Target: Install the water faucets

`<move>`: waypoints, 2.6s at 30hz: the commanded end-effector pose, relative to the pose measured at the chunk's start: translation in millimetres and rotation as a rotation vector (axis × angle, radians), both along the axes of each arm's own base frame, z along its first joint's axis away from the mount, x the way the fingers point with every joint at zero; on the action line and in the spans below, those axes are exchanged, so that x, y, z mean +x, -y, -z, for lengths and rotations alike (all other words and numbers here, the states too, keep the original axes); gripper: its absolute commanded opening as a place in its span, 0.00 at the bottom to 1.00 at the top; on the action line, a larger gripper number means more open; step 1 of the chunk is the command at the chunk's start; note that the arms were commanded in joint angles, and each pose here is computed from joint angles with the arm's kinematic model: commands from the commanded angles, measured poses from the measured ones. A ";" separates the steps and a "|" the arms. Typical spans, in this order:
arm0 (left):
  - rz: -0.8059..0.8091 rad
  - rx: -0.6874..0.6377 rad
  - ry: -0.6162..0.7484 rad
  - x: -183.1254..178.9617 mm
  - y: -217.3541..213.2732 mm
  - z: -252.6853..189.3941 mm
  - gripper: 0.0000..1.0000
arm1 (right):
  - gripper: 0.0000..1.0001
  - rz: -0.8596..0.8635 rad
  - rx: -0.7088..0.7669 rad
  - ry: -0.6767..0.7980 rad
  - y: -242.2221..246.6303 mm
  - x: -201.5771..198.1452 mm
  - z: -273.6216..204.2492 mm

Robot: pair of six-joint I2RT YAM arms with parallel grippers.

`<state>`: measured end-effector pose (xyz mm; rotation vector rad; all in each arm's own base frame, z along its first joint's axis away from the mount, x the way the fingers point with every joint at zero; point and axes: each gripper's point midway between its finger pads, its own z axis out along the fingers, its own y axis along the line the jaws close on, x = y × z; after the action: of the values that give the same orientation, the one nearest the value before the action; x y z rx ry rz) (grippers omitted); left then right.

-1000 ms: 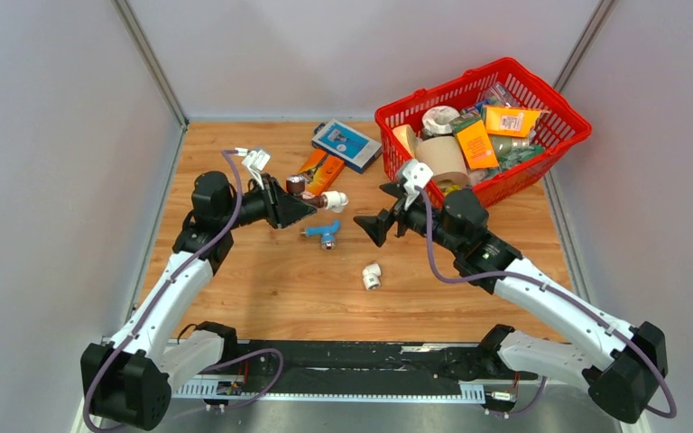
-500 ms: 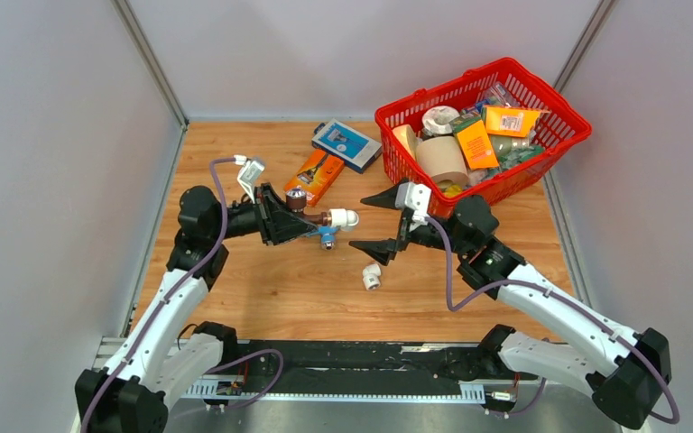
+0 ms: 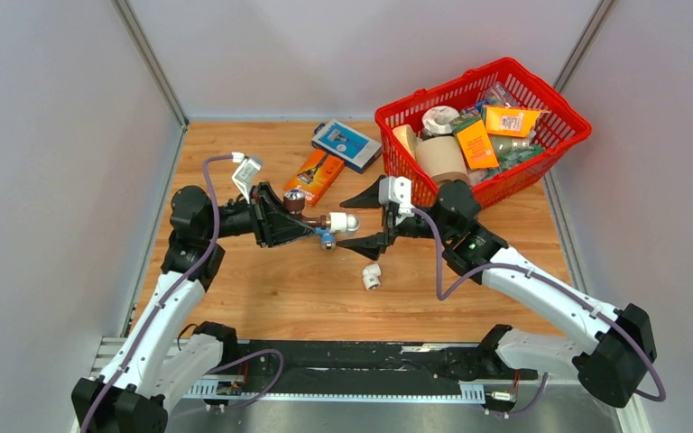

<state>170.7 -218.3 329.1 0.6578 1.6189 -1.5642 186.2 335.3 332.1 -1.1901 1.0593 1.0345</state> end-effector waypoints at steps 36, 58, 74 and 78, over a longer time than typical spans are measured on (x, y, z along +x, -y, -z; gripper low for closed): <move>-0.106 0.188 1.346 -21.9 -17.9 -19.4 0.27 | 0.00 -0.173 0.008 -0.500 -31.5 -1.8 -23.9; -0.833 -0.116 0.190 29.3 -84.0 -49.6 0.67 | 0.00 0.240 -0.011 -0.181 -10.6 76.5 5.5; -0.641 -0.175 -0.290 61.3 -35.7 -6.1 0.68 | 0.00 0.130 0.105 -0.081 -6.8 48.8 -22.3; -0.518 -0.300 -0.332 53.2 -22.8 -15.8 0.68 | 0.00 0.092 0.125 -0.100 -8.9 42.4 -25.1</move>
<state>241.2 -178.7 312.0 -0.2299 1.6998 -1.2650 243.2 345.5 320.2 -1.0073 1.2468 1.0243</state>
